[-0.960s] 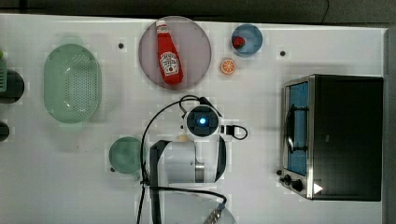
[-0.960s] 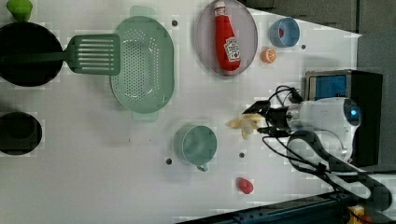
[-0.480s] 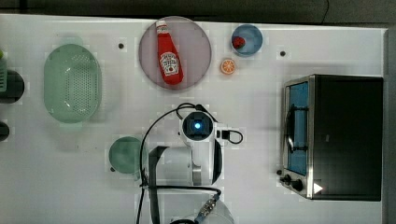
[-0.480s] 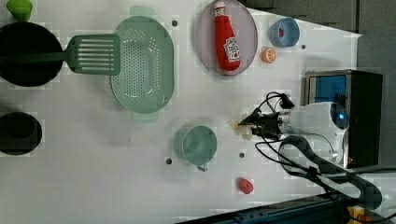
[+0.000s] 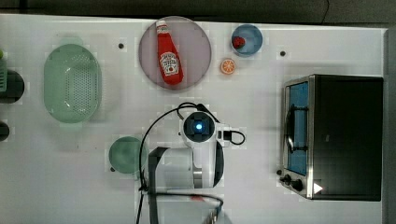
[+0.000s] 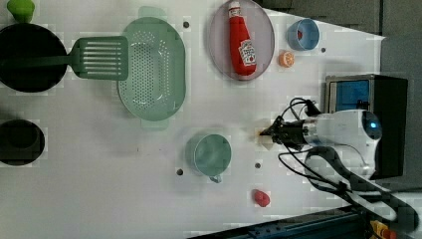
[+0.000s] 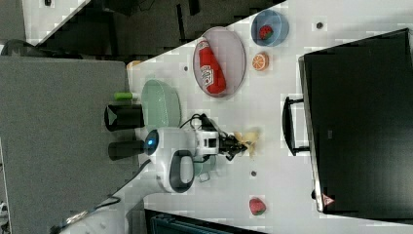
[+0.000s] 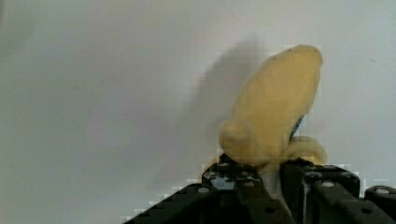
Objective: Pick banana from table and place on oven.
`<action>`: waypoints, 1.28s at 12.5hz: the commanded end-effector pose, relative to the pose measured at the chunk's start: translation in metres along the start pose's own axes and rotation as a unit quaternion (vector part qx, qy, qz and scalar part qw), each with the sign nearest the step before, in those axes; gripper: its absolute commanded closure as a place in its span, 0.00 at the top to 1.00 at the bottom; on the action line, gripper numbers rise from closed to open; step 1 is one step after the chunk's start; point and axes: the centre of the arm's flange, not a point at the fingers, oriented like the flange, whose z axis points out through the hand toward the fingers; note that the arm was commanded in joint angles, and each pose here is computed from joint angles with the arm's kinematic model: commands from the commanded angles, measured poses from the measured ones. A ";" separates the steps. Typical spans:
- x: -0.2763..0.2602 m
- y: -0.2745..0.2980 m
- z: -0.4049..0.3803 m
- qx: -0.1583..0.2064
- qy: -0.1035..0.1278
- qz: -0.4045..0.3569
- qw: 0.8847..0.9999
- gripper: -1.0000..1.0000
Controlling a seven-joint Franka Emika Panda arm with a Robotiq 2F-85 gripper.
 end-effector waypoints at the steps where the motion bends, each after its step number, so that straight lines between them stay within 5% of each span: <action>1: 0.016 -0.011 -0.133 0.069 0.064 0.014 0.995 0.21; 8: 0.027 0.058 -0.373 0.054 0.044 0.065 0.995 0.21; 11: 0.084 0.101 -0.399 0.065 0.049 0.072 0.994 0.21; 16: 0.194 0.188 -0.358 0.030 0.043 -0.009 0.999 0.21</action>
